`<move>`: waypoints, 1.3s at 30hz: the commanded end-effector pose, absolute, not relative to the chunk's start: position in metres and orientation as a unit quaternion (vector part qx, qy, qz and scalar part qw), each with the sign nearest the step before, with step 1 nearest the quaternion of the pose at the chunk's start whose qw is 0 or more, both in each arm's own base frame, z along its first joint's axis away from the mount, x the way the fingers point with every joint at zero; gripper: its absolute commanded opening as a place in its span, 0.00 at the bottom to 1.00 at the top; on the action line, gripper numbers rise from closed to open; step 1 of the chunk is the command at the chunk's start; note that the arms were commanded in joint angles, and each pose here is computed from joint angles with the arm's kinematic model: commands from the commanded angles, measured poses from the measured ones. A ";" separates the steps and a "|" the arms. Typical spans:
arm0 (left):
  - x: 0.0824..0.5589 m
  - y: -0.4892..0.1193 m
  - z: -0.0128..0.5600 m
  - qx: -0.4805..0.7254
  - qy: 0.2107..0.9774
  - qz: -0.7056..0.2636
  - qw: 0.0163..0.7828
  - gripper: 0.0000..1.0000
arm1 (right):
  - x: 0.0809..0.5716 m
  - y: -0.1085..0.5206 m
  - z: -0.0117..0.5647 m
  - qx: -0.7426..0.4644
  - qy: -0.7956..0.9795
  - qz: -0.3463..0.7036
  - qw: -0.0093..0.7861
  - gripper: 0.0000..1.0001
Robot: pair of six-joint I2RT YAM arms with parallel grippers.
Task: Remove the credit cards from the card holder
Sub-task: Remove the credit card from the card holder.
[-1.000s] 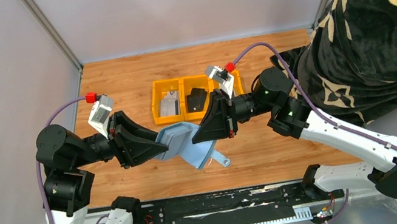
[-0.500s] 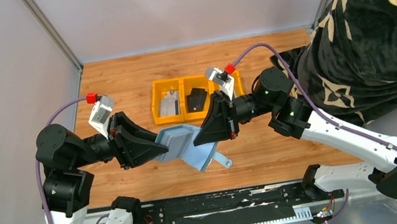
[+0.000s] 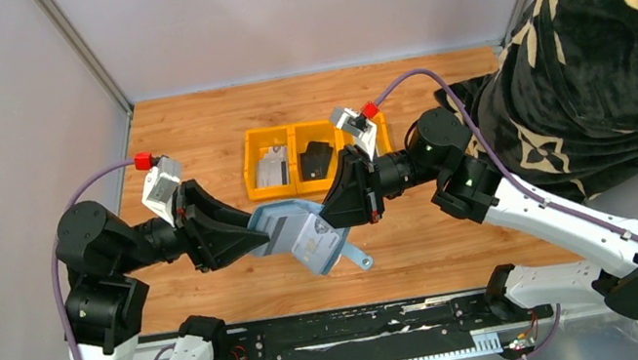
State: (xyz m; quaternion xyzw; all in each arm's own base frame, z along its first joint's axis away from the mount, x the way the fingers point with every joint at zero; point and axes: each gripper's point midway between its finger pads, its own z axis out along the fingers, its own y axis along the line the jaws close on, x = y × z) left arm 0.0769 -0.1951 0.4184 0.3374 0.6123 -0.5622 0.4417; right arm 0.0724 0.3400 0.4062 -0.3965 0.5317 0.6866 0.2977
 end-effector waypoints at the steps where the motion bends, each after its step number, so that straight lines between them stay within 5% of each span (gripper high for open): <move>1: 0.094 -0.190 0.422 0.311 0.623 -0.521 0.493 0.41 | 0.059 0.333 0.447 -0.412 0.474 0.704 0.330 0.00; 6: 0.118 -0.179 0.412 0.283 0.652 -0.460 0.532 0.44 | 0.054 0.335 0.450 -0.416 0.466 0.708 0.329 0.00; 12: 0.093 -0.190 0.418 0.307 0.623 -0.526 0.492 0.48 | 0.053 0.336 0.451 -0.418 0.464 0.709 0.329 0.00; 23: 0.089 -0.193 0.415 0.304 0.622 -0.549 0.469 0.69 | 0.048 0.339 0.455 -0.423 0.455 0.713 0.324 0.00; 36: 0.078 -0.199 0.415 0.311 0.608 -0.593 0.426 0.56 | 0.044 0.344 0.458 -0.430 0.449 0.715 0.321 0.00; 39: 0.075 -0.199 0.416 0.316 0.605 -0.597 0.421 0.42 | 0.045 0.344 0.457 -0.432 0.451 0.711 0.322 0.00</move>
